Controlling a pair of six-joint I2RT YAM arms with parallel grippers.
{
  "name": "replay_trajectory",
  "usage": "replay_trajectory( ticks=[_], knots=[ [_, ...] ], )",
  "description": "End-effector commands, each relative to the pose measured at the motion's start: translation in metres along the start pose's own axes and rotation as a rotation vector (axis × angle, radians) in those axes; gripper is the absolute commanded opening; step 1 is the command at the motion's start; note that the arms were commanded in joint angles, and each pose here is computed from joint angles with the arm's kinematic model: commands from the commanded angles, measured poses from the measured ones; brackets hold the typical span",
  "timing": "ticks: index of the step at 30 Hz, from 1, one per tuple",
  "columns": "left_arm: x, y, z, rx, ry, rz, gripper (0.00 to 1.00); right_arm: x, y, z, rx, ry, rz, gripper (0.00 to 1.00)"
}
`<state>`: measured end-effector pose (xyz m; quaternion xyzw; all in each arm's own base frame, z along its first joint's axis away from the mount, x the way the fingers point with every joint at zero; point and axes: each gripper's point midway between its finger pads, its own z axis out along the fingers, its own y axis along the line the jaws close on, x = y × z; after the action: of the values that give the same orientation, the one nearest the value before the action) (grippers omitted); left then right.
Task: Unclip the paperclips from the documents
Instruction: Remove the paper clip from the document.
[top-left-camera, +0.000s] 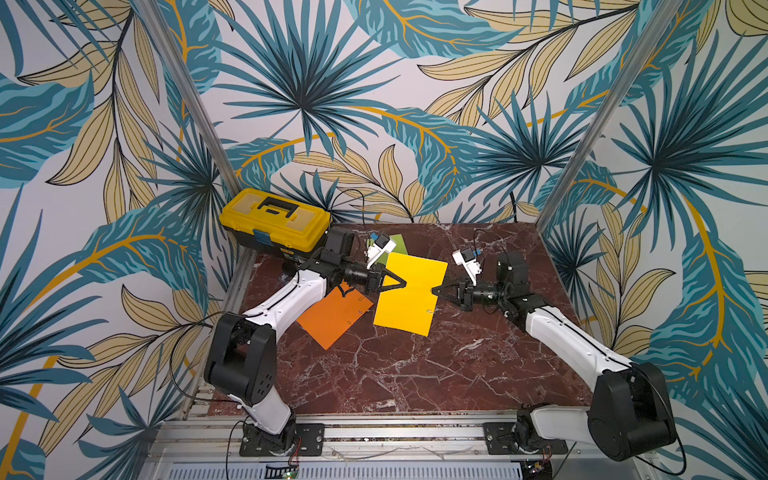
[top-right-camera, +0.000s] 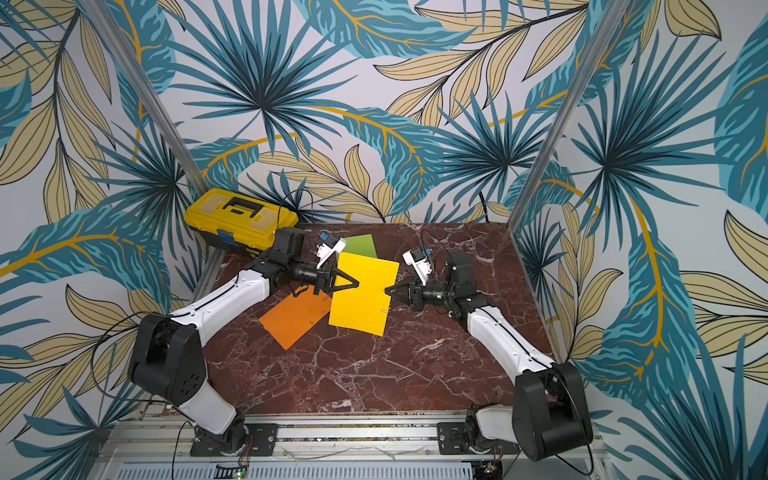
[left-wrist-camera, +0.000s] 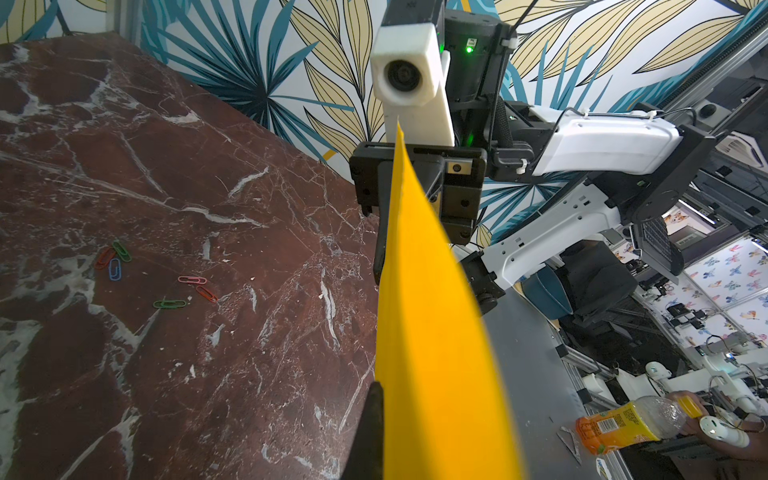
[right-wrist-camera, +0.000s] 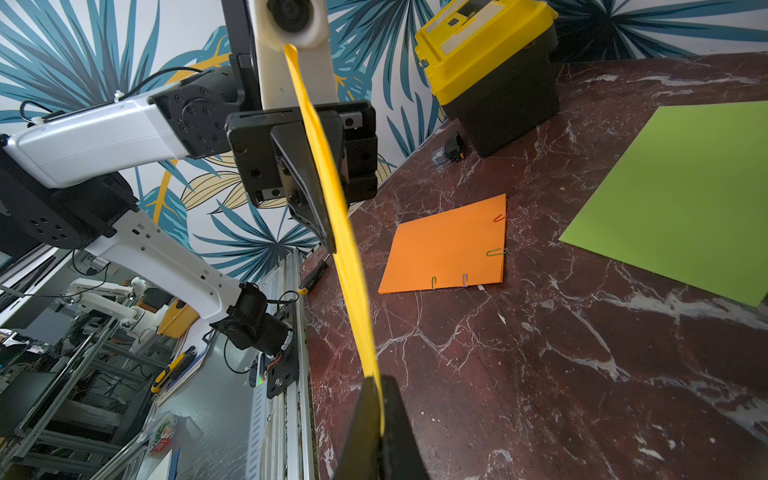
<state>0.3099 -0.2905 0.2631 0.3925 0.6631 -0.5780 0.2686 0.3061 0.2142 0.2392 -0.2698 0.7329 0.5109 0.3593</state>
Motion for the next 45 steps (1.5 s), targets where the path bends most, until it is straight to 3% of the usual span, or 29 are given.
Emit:
replay_trajectory(
  ticks=[1,25,34,45],
  knots=[
    [-0.004,-0.006,-0.01,-0.015,-0.013,0.024,0.0,-0.005,-0.011,-0.009,0.05,-0.019,-0.002,0.02],
    [-0.001,-0.009,-0.01,-0.013,-0.006,0.007,0.0,-0.005,-0.013,-0.009,0.052,-0.02,0.009,0.09],
    [-0.001,-0.008,-0.011,-0.017,-0.006,0.008,0.0,-0.004,-0.014,-0.01,0.053,-0.02,0.014,0.07],
    [-0.002,-0.007,-0.012,-0.035,-0.005,0.008,0.0,0.007,-0.038,-0.008,0.148,0.004,0.075,0.07]
  ],
)
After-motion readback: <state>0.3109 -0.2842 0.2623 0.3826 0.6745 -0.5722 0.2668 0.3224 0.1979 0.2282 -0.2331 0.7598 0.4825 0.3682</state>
